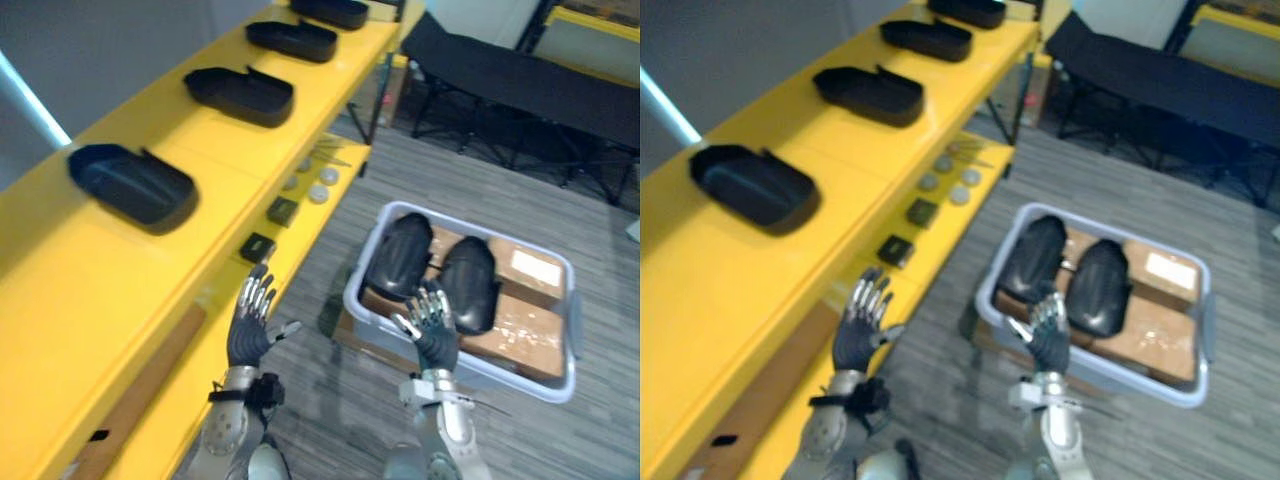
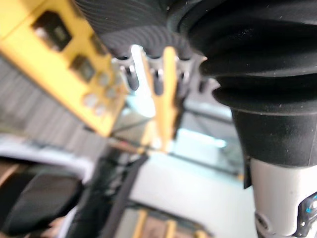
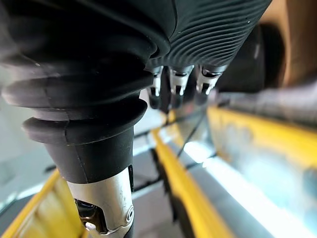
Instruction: Walk over and take plastic housings, then place them on the shelf
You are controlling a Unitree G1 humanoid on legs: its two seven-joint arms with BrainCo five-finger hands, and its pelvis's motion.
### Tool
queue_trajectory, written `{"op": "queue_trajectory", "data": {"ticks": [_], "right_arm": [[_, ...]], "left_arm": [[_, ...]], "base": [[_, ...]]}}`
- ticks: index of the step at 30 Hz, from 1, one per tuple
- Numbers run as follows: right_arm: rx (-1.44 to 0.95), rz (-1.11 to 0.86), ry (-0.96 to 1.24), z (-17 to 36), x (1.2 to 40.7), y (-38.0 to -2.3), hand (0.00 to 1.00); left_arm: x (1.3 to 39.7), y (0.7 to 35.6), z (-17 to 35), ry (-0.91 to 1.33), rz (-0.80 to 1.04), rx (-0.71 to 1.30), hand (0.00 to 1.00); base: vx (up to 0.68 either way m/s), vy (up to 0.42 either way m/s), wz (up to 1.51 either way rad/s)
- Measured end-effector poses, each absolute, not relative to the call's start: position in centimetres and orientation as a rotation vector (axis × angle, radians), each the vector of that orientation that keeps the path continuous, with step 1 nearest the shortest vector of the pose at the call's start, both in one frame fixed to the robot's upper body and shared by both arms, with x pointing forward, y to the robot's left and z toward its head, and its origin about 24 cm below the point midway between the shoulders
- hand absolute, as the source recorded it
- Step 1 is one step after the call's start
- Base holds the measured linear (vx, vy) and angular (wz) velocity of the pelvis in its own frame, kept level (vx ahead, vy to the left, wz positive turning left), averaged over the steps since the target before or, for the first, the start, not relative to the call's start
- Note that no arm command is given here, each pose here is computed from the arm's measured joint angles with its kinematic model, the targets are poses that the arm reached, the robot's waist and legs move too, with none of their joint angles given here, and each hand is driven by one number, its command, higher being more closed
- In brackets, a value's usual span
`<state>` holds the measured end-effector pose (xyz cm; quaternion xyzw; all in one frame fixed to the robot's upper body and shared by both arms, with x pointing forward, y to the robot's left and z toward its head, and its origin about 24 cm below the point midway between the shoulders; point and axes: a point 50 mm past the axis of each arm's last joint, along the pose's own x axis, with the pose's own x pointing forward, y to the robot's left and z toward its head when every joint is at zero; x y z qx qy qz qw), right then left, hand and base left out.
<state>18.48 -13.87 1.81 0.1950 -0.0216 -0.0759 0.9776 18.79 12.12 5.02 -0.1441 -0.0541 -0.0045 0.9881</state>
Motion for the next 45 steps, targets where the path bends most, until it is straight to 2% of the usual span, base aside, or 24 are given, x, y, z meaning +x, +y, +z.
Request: {"op": "queue_trajectory", "data": {"ticks": [4, 7, 11, 13, 18, 21, 25, 30, 37, 45], "right_arm": [[0.305, -0.16, -0.02, 1.1, 17.9, -16.0, 0.0], [0.219, -0.228, -0.032, 1.3, 17.9, -18.8, 0.0], [0.191, -0.354, -0.019, 1.1, 16.5, -22.0, 0.0], [0.197, -0.37, -0.003, 0.7, 16.1, -22.0, 0.0], [0.213, -0.447, 0.079, -1.4, 17.6, -21.6, 0.0], [0.177, -0.552, 0.136, -2.5, 20.6, -23.2, 0.0], [0.177, -0.658, 0.032, 2.0, 27.8, -26.9, 0.0], [0.149, -0.753, -0.094, 9.2, 32.6, -30.9, 0.0], [0.132, -0.8, -0.133, 12.8, 34.4, -31.9, 0.0], [0.032, -0.948, -0.021, 15.9, 34.6, -35.7, 0.0]], "left_arm": [[19.2, 11.3, 5.0, -0.093, 0.023, -0.384, 0.0], [19.0, 11.3, 3.8, -0.02, 0.052, -0.486, 0.0], [18.1, 11.5, 3.3, -0.019, 0.014, -0.486, 0.0], [18.1, 11.8, 3.3, -0.017, -0.006, -0.489, 0.0], [18.2, 12.0, 3.7, -0.043, -0.084, -0.43, 0.0], [19.2, 10.9, 4.8, -0.102, -0.148, -0.361, 0.0], [21.1, 10.3, 7.0, -0.208, -0.179, -0.33, 0.0], [21.3, 10.0, 7.0, -0.212, -0.2, -0.323, 0.0], [21.6, 9.9, 6.0, -0.176, -0.21, -0.311, 0.0], [22.0, 9.1, 5.0, -0.132, -0.194, -0.334, 0.0]], "base": [[-0.04, -0.336, -0.44], [-0.09, -0.118, -0.33], [-0.12, 0.045, -0.22], [-0.16, 0.121, -0.22], [-0.04, 0.079, -0.25], [0.0, 0.011, 0.1], [-0.05, 0.012, 0.28], [-0.06, 0.021, 0.27], [-0.05, 0.032, 0.2], [-0.06, 0.039, 0.03]]}}
